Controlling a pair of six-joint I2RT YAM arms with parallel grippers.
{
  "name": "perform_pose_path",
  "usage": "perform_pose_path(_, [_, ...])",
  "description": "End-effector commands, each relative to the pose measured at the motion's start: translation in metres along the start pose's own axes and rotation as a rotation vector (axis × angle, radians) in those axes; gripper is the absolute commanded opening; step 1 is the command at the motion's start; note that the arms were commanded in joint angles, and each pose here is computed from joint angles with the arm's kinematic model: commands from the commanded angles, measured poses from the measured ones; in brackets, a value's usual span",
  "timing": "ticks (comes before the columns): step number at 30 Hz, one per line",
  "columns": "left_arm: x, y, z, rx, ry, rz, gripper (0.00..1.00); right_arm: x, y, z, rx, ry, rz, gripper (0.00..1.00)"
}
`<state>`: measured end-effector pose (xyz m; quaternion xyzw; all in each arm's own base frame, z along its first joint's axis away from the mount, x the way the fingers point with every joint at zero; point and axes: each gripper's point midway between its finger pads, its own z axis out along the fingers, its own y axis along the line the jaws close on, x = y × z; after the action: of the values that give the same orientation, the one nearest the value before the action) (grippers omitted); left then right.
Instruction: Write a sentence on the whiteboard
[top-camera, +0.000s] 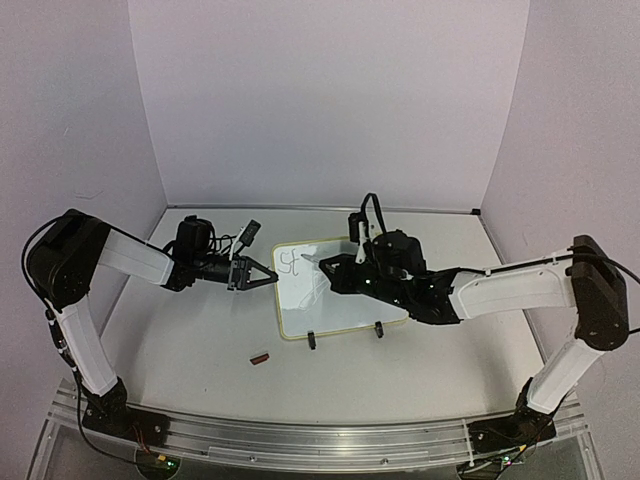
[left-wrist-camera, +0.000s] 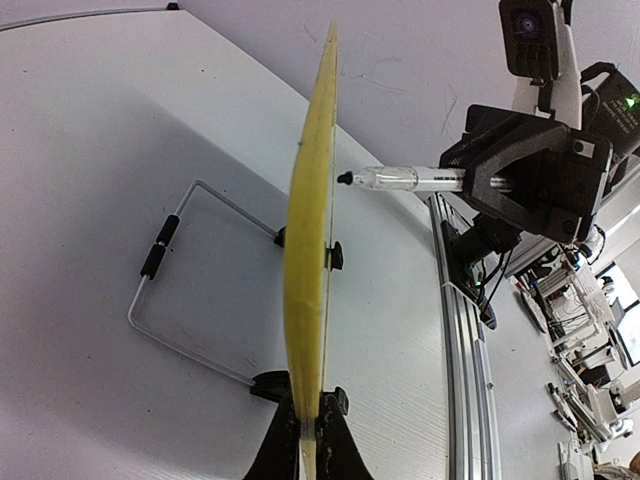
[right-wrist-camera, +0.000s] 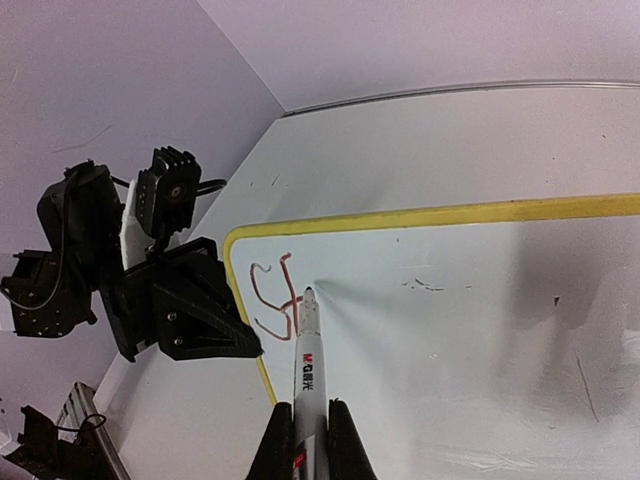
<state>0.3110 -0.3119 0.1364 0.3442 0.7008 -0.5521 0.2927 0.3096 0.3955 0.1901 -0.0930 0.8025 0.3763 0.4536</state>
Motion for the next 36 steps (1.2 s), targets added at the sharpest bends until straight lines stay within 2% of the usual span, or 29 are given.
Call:
perform_pose_path(1, [-0.001, -0.008, 0.001, 0.0, 0.012, 0.035, 0.0, -0.01, 0.002, 0.006, 0.005, -0.027, 0.006, 0.0])
perform_pose_path(22, [-0.001, -0.009, 0.002, 0.001, 0.014, 0.038, 0.0, 0.022, -0.013, -0.006, 0.013, 0.057, 0.049, 0.0])
perform_pose_path(36, [0.0, -0.008, 0.002, -0.002, 0.016, 0.038, 0.0, 0.0, -0.004, -0.006, -0.014, -0.033, 0.072, 0.0])
